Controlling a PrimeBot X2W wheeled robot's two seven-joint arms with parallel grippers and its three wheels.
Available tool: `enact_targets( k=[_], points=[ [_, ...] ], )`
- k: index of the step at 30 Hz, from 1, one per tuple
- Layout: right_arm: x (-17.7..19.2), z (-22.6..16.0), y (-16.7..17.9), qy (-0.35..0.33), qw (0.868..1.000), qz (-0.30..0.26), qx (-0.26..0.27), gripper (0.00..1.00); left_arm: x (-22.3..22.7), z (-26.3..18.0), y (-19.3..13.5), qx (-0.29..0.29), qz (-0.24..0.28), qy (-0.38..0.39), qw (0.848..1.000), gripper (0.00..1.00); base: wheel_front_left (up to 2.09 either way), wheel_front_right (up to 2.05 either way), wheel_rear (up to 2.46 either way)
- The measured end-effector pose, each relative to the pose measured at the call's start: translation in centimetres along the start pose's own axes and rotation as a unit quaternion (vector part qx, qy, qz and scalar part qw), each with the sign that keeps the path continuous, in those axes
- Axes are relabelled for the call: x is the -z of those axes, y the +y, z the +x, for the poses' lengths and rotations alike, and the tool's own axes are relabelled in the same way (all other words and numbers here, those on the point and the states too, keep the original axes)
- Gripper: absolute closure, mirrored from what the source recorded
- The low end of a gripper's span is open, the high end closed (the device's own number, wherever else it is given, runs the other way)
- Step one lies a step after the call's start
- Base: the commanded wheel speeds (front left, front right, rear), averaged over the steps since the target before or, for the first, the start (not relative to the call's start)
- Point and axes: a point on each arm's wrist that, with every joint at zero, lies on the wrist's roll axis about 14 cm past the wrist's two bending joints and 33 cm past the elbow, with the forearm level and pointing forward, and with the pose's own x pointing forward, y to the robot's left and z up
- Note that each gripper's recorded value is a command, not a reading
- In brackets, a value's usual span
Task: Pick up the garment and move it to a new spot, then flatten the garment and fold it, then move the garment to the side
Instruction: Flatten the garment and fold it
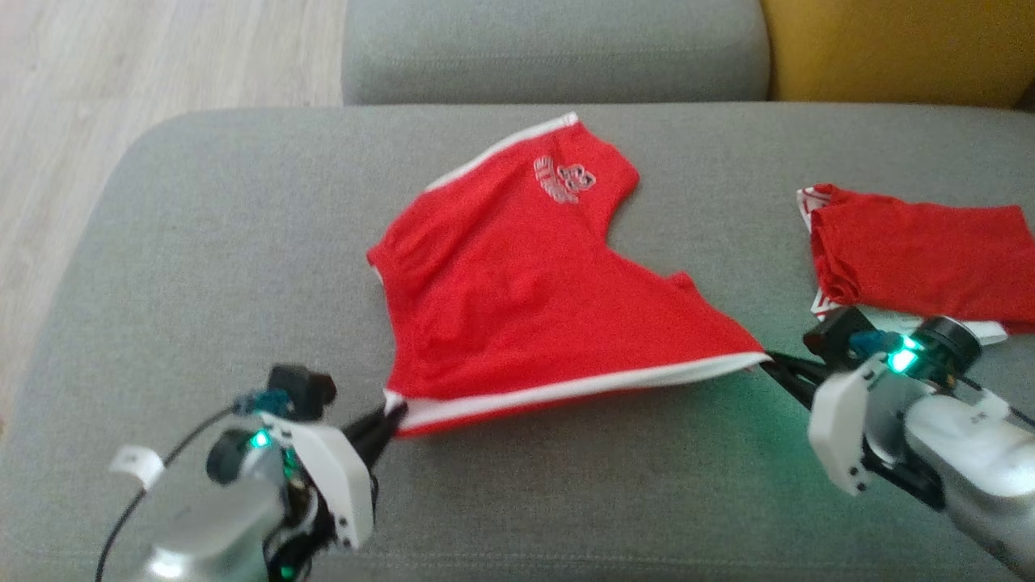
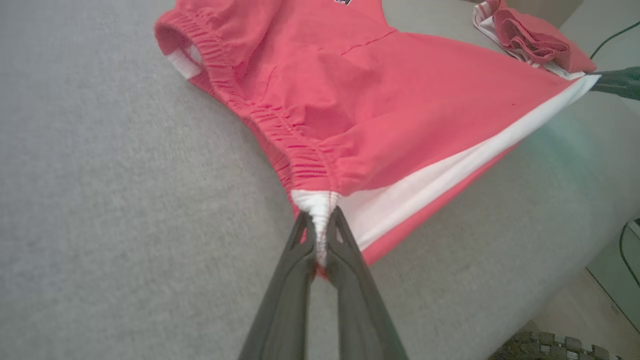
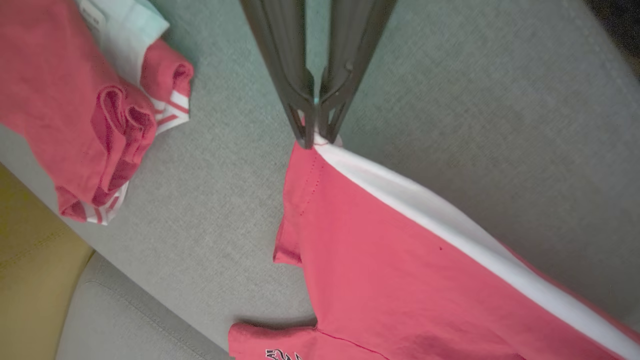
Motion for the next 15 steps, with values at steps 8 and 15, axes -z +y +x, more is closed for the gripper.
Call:
enact_targets(
  k=[8, 15],
  points=[
    [2.5, -4.4, 1.3, 0.059, 0.997, 0.028, -0.036, 1.00, 3.4, -2.4, -4.1, 0.044, -0.011, 0.040, 0.998, 1.00, 0.00, 0.00, 0.00],
    [3.7, -7.5, 2.7, 0.093, 0.993, 0.029, -0.071, 1.00, 5.0, -5.1, -6.8, 0.070, -0.018, 0.065, 0.995, 1.00, 0.00, 0.00, 0.00]
  ],
)
